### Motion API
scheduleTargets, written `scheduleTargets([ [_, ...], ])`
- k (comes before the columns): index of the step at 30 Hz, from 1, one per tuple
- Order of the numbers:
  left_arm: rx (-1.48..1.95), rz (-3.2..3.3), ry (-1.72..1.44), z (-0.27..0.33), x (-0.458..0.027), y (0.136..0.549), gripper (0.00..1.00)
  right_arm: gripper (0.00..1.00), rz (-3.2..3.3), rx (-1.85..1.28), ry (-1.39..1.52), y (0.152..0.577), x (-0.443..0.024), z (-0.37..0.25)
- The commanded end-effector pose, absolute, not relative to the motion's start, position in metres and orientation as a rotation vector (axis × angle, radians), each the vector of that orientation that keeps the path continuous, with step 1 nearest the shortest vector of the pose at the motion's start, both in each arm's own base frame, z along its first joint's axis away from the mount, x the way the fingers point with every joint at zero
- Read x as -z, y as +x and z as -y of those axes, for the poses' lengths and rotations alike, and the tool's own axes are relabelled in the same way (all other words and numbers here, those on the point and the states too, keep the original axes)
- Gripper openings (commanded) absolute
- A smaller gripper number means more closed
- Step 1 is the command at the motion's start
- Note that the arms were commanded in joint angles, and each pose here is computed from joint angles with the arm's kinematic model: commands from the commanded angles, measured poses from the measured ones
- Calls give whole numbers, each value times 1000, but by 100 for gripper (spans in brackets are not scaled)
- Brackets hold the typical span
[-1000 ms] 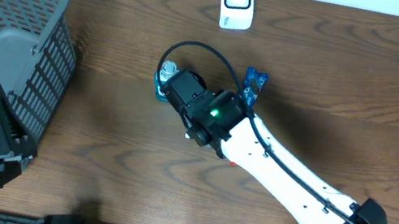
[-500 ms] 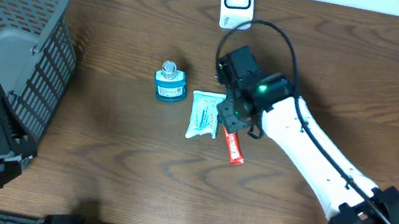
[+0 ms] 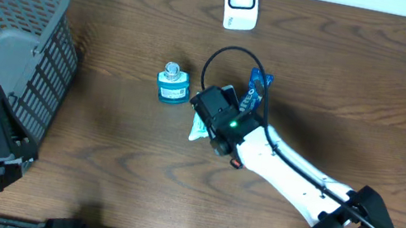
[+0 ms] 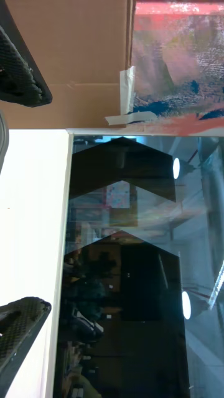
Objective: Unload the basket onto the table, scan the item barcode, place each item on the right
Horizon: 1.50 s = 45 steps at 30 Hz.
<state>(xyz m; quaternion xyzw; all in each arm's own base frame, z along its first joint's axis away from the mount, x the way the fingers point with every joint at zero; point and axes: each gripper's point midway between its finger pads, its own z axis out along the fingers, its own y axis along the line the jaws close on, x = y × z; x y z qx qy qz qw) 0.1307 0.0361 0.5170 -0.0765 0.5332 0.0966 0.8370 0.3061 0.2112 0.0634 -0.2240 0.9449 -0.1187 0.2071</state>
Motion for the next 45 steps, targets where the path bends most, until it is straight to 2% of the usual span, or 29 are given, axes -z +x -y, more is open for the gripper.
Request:
scheduleTargets([
  [1,-193,-1103,-159,-34,-524,123,98,57,-2553,430,-528,310,-69,-203],
  [21,-193,-1114,-160,-34,-521,124,98,54,-2540,693,-440,300,-1,-197],
  [26,-193,-1114,-160,-34,-521,124,98,45,-2562,736,-412,296,15,-191],
  [32,-193,-1123,-160,-34,-519,125,98,25,-2569,810,-338,289,22,-178],
  [33,-193,-1124,-161,-34,-519,125,98,20,-2562,829,-325,289,22,-175],
  [35,-193,-1125,-161,-34,-519,125,98,2,-2540,864,-286,288,18,-169],
  [40,-193,-1125,-161,-34,-519,125,98,1,-2535,868,-265,288,16,-168],
  [45,-193,-1125,-161,-34,-519,125,98,1,-2654,737,-393,286,9,-194],
])
